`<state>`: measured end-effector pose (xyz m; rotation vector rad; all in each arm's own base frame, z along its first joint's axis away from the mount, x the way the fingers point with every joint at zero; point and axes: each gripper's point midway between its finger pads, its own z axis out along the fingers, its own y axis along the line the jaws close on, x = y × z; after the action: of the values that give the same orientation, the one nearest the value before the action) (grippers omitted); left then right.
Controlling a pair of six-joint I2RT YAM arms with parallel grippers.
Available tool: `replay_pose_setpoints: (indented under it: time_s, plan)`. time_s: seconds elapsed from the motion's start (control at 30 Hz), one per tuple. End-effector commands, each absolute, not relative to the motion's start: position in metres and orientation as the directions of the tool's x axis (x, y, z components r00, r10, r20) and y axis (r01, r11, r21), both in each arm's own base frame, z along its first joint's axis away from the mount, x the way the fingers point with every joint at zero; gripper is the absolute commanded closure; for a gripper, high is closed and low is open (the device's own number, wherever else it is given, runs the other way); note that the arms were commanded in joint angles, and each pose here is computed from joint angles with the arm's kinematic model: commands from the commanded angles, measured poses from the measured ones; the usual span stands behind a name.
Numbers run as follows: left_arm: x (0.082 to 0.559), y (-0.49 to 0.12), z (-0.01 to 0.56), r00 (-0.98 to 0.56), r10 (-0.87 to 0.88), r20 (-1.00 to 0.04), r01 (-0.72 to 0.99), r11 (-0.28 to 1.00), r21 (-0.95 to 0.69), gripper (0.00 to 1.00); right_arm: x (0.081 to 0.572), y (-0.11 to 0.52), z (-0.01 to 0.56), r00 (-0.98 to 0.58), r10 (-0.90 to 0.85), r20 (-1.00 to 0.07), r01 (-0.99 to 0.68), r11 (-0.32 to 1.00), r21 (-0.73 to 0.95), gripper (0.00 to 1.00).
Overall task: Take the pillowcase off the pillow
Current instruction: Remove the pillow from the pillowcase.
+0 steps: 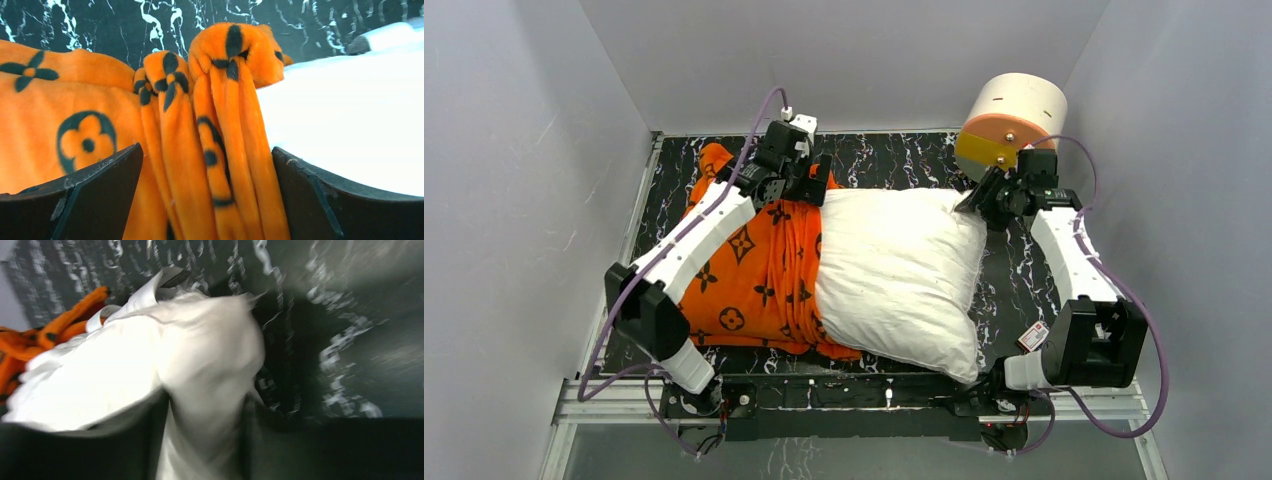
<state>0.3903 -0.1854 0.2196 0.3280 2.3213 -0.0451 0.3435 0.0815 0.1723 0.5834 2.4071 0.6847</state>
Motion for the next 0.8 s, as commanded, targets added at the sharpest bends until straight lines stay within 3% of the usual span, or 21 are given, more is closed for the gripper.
replay_pose_setpoints:
  time_s: [0.0,0.03,0.07,0.3,0.47,0.57,0.7,0.77]
  plan:
    - [0.364,-0.177,0.293,-0.553,0.214,-0.805,0.243,0.966,0.089,0.02,0.364,0.045,0.205,-0.680,0.482,-0.552,0.238,0.858,0.456,0.22]
    - [0.361,-0.179,0.302,-0.542,0.247,-0.803,0.253,0.959,0.124,0.02,0.364,0.046,0.206,-0.680,0.485,-0.550,0.236,0.855,0.463,0.10]
    - [0.359,-0.180,0.310,-0.534,0.271,-0.801,0.255,0.955,0.154,0.02,0.360,0.046,0.207,-0.682,0.488,-0.544,0.242,0.853,0.462,0.05]
    - [0.322,-0.174,0.329,-0.511,0.179,-0.841,0.262,0.964,0.045,0.02,0.303,0.013,0.218,-0.565,0.550,-0.615,0.398,0.835,0.380,0.01]
    - [0.268,-0.204,0.299,-0.607,0.141,-0.782,0.437,0.881,-0.180,0.02,0.232,0.086,0.193,-0.701,0.571,-0.427,0.197,0.731,0.653,0.01]
    - [0.255,-0.197,0.260,-0.675,0.151,-0.722,0.404,0.894,-0.192,0.02,0.191,0.120,0.168,-0.807,0.519,-0.283,0.137,0.629,0.765,0.02]
    - [0.252,-0.200,0.231,-0.726,0.160,-0.669,0.382,0.902,-0.199,0.02,0.175,0.134,0.135,-0.851,0.500,-0.163,0.174,0.560,0.810,0.02]
    - [0.257,-0.205,0.221,-0.737,0.177,-0.652,0.379,0.907,-0.182,0.03,0.184,0.129,0.125,-0.835,0.530,-0.149,0.219,0.568,0.793,0.11]
